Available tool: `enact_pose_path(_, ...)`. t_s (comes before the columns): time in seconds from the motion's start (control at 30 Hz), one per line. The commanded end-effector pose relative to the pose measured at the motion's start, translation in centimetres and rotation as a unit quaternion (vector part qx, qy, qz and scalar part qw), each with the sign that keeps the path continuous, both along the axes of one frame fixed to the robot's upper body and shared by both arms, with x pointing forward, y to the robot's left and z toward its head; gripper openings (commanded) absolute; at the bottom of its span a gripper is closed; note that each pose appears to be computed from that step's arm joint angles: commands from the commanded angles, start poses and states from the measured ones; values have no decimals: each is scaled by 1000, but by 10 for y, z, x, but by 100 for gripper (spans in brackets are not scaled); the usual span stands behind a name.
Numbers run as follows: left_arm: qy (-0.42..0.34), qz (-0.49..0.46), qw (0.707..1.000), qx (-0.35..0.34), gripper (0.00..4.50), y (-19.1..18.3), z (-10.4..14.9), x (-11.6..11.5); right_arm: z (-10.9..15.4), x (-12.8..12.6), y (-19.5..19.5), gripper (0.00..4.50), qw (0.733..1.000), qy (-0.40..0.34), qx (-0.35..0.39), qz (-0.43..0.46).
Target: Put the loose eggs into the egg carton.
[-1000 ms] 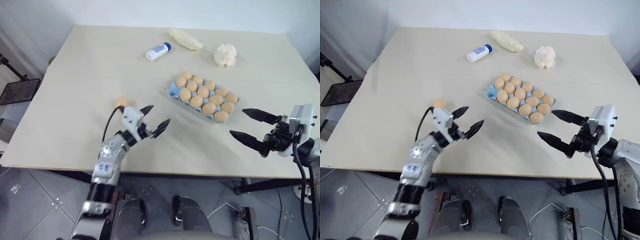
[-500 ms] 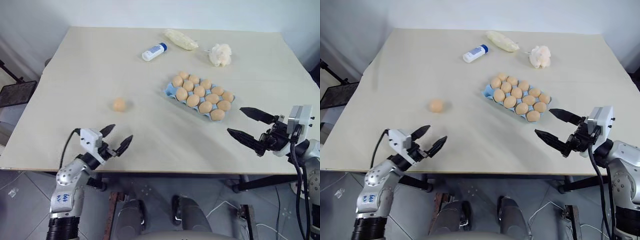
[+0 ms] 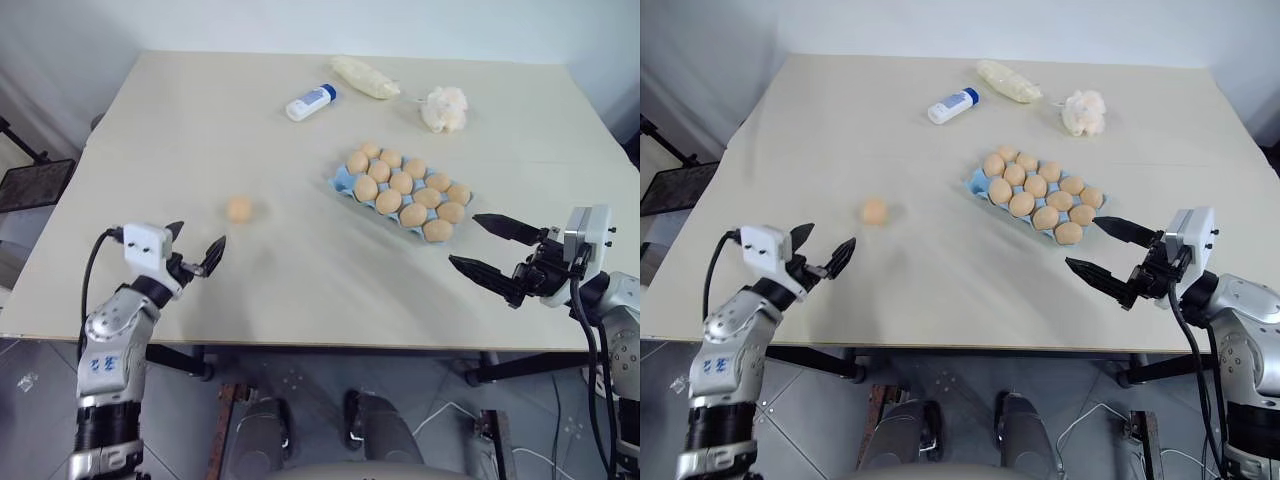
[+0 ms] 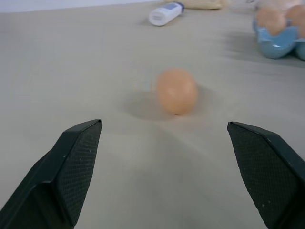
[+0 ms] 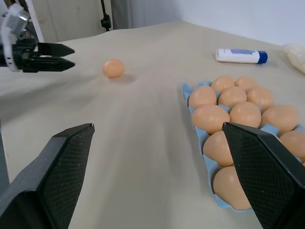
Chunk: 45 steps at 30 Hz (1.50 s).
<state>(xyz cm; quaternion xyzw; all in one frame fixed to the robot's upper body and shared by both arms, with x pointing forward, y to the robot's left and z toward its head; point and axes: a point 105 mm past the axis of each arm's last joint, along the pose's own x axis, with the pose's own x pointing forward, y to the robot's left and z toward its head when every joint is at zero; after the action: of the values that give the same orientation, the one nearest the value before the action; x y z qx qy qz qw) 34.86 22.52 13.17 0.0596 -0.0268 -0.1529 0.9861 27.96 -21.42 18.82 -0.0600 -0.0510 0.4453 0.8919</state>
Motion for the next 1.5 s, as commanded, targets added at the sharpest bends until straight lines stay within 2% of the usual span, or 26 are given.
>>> enact_pose_path(0.03, -39, 6, 999, 14, 449, -11, 23, 29, 6, 0, 2, 450, 1000, -8, -12, 11)
enact_pose_path(0.23, -39, -29, 999, 20, 449, -28, 35, 55, 5, 2, 2, 450, 1000, -5, -17, 9)
enact_pose_path(0.6, 54, -62, 995, 47, 449, -38, 3, 71, 3, 0, -2, 450, 1000, -1, -21, -5)
enact_pose_path(0.7, 68, -54, 995, 40, 388, -37, -3, 72, 2, 0, -4, 450, 1000, 1, -23, -10)
enact_pose_path(0.87, 73, -50, 995, 37, 230, -37, -5, 73, 2, 0, -4, 450, 1000, -1, -24, -14)
enact_pose_path(0.93, 56, -61, 996, 41, 180, -38, 3, 75, 3, 1, -5, 450, 1000, -3, -26, -18)
enact_pose_path(0.97, 40, -75, 995, 42, 169, -41, 11, 76, 4, 1, -6, 450, 999, -4, -27, -19)
enact_pose_path(1.03, 8, -102, 992, 67, 161, -50, 25, 77, 5, 0, -7, 450, 999, -7, -27, -25)
enact_pose_path(1.2, -39, -148, 986, 73, 161, -81, 62, 92, 5, -4, -11, 450, 999, -11, -28, -39)
enact_pose_path(1.27, -43, -158, 984, 72, 161, -86, 66, 95, 6, -5, -12, 450, 999, -12, -27, -42)
enact_pose_path(1.4, -26, -263, 963, 51, 161, -148, 71, 97, 6, -10, -12, 450, 998, -24, -16, -55)
enact_pose_path(1.5, -13, -291, 955, 52, 161, -169, 65, 96, 10, -13, -12, 450, 997, -37, -9, -61)
